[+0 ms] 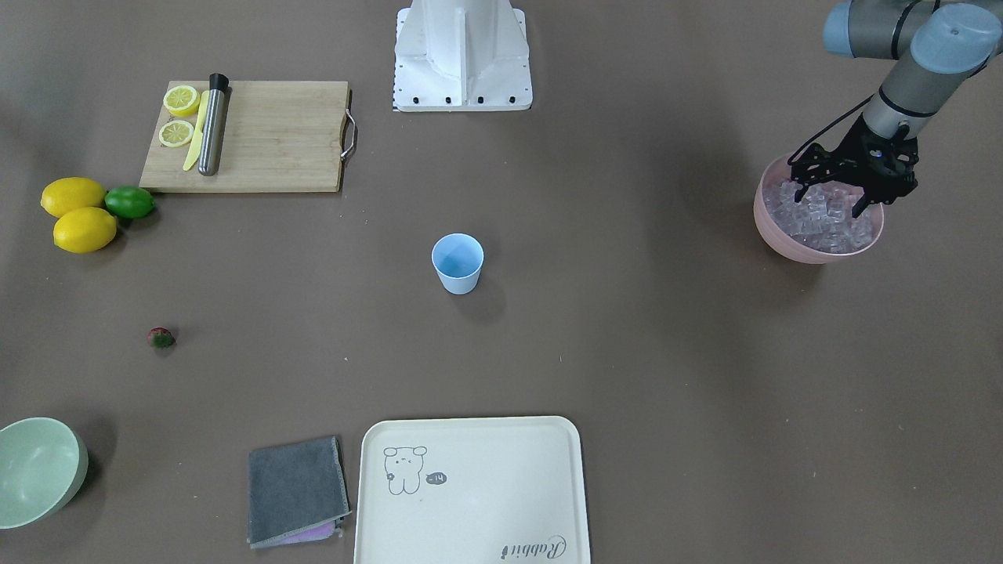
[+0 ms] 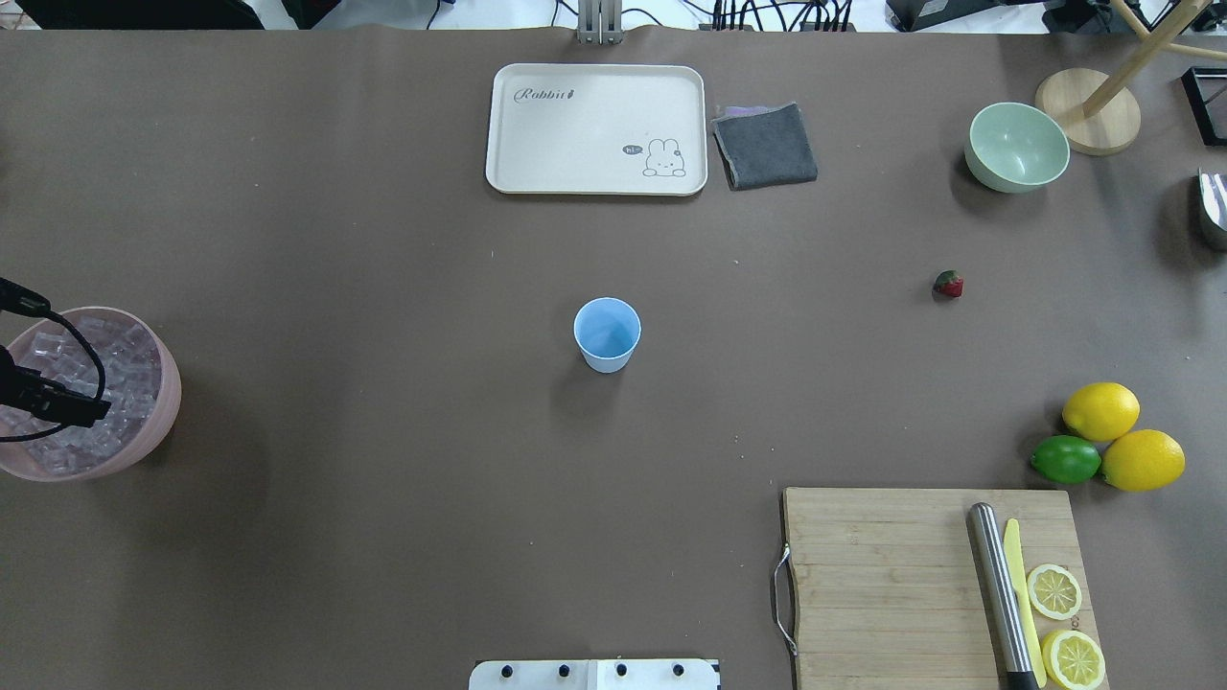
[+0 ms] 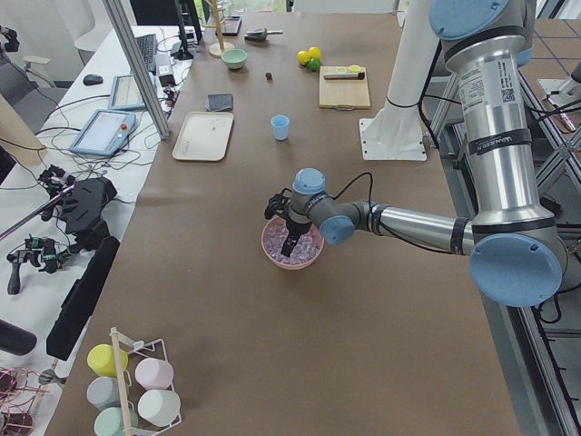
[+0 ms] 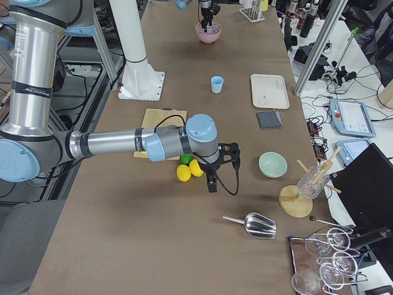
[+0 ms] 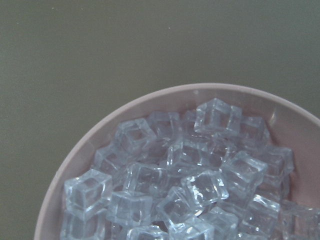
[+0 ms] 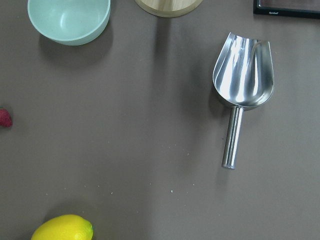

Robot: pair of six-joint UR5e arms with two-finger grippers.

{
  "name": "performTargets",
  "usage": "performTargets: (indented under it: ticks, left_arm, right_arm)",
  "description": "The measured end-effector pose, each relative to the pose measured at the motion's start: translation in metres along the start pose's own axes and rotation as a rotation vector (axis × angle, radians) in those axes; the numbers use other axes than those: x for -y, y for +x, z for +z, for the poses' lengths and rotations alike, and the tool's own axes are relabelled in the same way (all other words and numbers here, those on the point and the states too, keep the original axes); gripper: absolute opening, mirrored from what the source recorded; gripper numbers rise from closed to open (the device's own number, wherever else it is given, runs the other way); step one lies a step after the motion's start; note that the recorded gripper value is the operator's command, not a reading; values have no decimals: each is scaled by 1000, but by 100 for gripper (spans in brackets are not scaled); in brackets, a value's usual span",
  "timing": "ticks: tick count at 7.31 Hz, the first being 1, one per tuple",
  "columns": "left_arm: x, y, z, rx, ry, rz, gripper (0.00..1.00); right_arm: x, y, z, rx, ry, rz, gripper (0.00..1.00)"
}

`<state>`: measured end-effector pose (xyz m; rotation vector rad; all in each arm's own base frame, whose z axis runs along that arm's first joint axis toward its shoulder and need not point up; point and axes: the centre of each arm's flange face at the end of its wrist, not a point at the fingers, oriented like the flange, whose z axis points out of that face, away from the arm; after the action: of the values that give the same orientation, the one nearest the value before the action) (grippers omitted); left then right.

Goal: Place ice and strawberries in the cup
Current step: 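Lower the left gripper into the pink bowl and grasp an ice cube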

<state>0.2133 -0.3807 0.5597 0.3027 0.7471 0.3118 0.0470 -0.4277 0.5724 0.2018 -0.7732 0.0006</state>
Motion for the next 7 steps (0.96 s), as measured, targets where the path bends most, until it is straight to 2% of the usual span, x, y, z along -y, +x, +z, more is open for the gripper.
performTargets:
  ticks: [4,5,6,7]
  left_arm:
    - [-1,-4,4,17,6,0,95]
    - [-1,-4,4,16,9,1,87]
    - [0,-4,4,14,10,1,74]
    - [0,-4,5,12,9,1,68]
  right_arm:
    - [0,0,0,0,0,-2,100]
    - [0,0,0,0,-1,-3,100]
    - [0,0,0,0,0,-3,100]
    - [0,0,0,0,0,-3,100]
